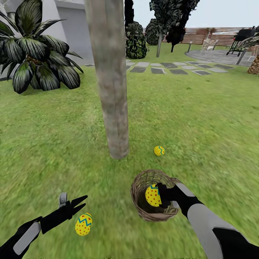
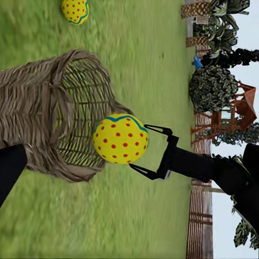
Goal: Take the three Easter eggs out of the wicker basket on the lawn in the garden, then place them on the lawn next to a single tree (choose any tree) so that all three eggs are next to the same tree and none are left in the basket.
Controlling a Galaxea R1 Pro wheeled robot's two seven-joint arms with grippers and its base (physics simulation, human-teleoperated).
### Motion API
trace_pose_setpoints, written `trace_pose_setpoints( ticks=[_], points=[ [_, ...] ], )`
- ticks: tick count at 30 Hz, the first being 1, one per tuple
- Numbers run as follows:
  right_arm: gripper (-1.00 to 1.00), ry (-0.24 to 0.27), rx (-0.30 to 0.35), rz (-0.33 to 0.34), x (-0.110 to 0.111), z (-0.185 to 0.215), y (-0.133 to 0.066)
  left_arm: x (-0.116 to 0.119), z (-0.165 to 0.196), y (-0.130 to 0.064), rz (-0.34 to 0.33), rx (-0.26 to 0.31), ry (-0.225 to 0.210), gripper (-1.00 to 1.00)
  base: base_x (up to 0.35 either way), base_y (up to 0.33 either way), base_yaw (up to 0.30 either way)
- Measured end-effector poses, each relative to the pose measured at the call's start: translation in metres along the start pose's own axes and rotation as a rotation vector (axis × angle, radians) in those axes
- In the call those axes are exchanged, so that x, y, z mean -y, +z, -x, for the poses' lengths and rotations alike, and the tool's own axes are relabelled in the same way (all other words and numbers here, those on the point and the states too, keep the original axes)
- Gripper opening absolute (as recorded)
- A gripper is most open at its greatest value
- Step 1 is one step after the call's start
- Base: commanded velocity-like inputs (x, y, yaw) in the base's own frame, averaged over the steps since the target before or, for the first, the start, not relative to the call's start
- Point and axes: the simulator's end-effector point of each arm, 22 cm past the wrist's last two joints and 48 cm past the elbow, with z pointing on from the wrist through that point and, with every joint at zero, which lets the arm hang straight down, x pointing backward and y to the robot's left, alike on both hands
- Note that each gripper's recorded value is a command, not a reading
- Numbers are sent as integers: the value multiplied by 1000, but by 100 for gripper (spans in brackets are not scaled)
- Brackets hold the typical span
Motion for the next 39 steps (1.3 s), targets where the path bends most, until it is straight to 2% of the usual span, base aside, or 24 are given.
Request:
trace_pose_setpoints(
  ticks=[2,4,8,16,20,23,25,28,31,35,37,39],
  points=[
    [-100,-3,3,9,-6,0,-5,5,0,0,-4,0,0,100,-70,0,0],
    [-100,-34,12,45,-26,-2,-15,10,-2,2,-8,-2,-1,100,-124,0,0],
    [-100,-77,18,47,-32,-7,-23,18,-1,0,-12,-1,2,100,-79,0,0],
    [-100,-89,20,57,-41,-12,-39,35,3,-4,-17,3,7,100,-168,0,0],
    [-100,-146,29,55,-45,-18,-46,42,5,-7,-19,6,11,100,-43,0,0],
    [-100,-163,31,61,-49,-20,-52,48,5,-8,-20,4,13,100,-176,0,0],
    [-100,-176,30,86,-63,-23,-61,52,7,-10,-21,5,14,100,-93,0,0],
    [-100,-204,19,93,-69,-29,-68,57,8,-12,-24,7,15,100,-185,0,0],
    [-100,-257,29,111,-81,-35,-77,62,9,-13,-25,8,15,100,-25,0,0],
    [-100,-292,21,93,-81,-41,-84,69,10,-15,-27,9,16,100,-2,0,0],
    [-100,-297,19,39,-71,-41,-86,72,10,-16,-28,10,16,100,0,0,0],
    [-100,-298,20,19,-71,-42,-93,75,11,-18,-29,11,15,100,0,0,0]
  ],
)
